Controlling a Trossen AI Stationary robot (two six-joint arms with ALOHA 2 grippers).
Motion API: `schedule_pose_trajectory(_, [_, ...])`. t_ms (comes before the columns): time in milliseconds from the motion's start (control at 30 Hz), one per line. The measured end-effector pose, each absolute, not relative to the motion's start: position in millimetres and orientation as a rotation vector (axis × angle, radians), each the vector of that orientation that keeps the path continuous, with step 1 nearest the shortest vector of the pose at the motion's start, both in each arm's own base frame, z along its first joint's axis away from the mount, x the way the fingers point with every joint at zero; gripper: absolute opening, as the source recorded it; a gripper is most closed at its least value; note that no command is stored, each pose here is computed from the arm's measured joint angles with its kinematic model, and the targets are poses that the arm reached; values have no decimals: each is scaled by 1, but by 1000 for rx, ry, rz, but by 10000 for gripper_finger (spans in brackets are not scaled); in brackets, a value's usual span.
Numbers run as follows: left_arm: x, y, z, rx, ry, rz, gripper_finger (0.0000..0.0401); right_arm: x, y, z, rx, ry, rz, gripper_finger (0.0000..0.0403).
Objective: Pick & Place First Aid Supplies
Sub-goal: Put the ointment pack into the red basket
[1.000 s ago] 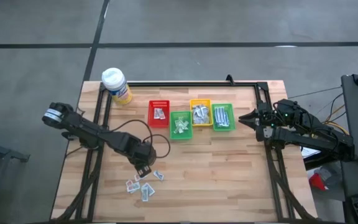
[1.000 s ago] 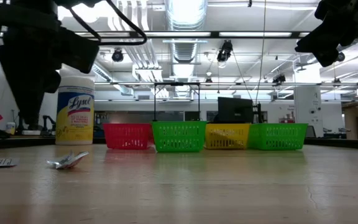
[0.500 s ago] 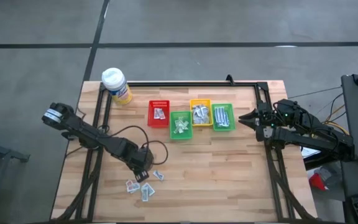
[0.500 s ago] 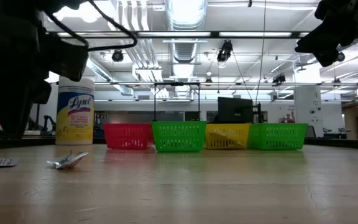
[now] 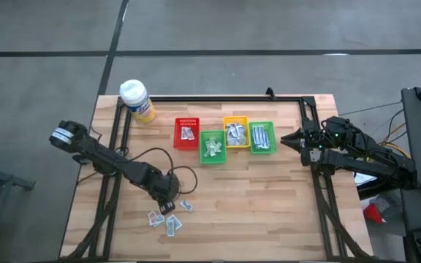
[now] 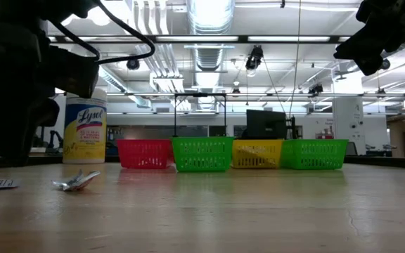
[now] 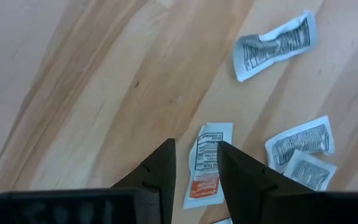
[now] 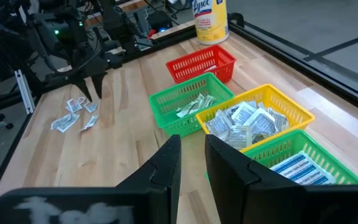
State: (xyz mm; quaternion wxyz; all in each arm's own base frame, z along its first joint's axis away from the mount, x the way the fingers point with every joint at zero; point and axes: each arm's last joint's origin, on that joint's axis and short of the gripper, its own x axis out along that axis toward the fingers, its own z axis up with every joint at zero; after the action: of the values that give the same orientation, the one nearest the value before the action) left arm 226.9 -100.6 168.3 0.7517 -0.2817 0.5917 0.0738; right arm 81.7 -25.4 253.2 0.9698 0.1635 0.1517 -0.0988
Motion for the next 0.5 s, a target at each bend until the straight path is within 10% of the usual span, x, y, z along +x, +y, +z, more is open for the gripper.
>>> schedule_pose_trajectory(500, [230,-106,149,-549,1381,137,110,82,-25,253,330,307,-200,86])
